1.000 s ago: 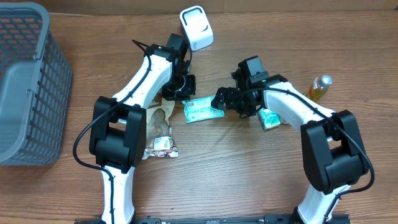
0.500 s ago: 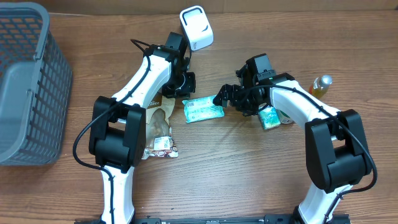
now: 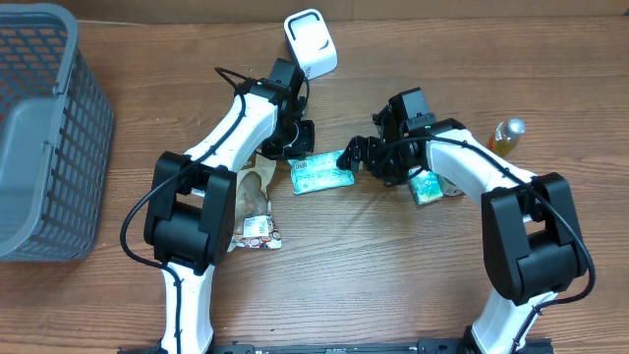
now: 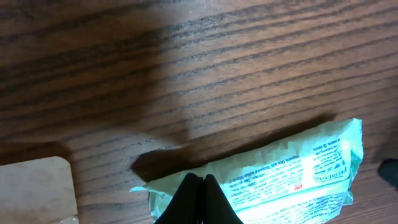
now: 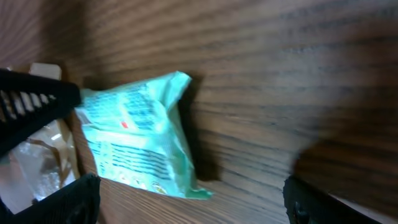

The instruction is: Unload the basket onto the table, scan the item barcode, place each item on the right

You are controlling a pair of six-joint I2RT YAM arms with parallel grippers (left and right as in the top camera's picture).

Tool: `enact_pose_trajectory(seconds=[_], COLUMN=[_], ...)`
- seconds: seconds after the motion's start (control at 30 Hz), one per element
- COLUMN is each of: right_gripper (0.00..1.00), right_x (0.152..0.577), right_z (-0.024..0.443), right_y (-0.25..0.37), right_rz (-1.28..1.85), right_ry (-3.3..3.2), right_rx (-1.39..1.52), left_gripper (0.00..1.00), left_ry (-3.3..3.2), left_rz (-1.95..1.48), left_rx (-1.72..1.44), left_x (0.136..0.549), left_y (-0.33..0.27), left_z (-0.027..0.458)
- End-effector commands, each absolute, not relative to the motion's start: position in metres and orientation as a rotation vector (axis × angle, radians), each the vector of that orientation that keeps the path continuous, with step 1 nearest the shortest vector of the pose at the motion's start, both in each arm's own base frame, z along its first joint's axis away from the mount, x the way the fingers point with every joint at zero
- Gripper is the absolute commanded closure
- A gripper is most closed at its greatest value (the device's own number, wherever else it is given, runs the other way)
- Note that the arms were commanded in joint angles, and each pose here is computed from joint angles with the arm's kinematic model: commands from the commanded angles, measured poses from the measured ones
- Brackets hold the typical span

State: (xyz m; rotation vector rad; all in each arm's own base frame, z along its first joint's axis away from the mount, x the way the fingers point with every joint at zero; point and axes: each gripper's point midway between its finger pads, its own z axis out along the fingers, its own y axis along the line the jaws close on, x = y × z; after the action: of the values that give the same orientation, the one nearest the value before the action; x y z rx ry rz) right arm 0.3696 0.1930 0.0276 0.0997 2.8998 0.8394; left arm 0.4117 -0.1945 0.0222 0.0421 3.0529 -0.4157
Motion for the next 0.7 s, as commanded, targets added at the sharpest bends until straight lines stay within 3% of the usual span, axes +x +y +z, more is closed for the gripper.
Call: enact_pose_trajectory(seconds=[0.0,0.67], right_gripper=[0.09,0.02], right_x=[0.360,0.344], right_z=[0.016,0.004], right_y=[0.191,0.210], right_rz=[0.843,1.041], right_ry=[2.921,2.895], right_rx=[0.101,0.226], left_gripper=[0.96,0.96], left_ry=[3.075,3.078], left_rz=[-0.396,-0.353], left_rx=[0.015,0.025], left_x=[0.407,0.404], left_y=[-0.194,-0.198], left_z=[0.014,0.012])
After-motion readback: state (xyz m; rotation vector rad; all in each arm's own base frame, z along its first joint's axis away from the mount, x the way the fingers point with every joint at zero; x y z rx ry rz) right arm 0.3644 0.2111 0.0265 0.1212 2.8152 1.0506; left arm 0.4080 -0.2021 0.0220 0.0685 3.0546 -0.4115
